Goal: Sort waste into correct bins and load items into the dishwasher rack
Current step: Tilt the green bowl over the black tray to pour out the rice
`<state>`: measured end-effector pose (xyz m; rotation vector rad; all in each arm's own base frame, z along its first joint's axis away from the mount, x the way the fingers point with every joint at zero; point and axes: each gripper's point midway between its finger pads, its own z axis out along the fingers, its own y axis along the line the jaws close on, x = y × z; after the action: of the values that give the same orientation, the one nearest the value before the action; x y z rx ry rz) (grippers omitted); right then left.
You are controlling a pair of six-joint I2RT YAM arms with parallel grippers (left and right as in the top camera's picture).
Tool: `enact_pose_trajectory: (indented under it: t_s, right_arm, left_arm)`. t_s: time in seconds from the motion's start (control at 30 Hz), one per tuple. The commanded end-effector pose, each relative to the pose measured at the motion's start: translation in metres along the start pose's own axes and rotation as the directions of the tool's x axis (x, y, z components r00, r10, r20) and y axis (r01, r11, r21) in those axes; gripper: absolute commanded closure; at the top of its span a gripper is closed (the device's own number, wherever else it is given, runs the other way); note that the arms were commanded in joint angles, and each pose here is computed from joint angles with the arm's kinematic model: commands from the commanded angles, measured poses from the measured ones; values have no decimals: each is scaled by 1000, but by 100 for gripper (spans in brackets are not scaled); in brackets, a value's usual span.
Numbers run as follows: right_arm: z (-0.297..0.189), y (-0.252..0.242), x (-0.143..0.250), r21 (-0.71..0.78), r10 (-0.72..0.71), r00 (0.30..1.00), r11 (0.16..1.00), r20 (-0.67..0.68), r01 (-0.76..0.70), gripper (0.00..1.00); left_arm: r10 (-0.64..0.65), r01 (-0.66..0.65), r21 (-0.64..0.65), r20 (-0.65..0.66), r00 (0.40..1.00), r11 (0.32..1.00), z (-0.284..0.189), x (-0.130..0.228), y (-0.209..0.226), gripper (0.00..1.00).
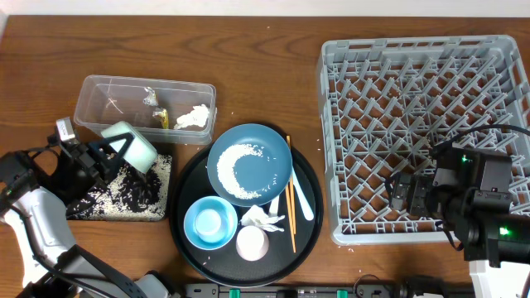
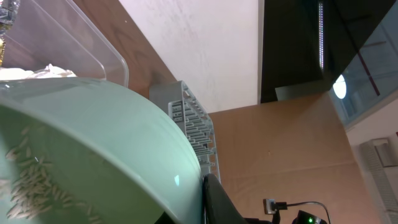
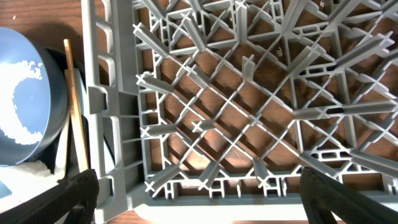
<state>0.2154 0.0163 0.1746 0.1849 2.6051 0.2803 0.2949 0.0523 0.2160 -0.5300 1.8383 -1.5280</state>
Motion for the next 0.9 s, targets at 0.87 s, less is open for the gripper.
enact_pose_trajectory:
  t_s: [0.87]
  right_arm:
    - [-5,2,-7,-7,6,1000,1000,25,-6,1]
  left_arm:
    - [48,-48,-19,5,999,999,-2,-1,2,94]
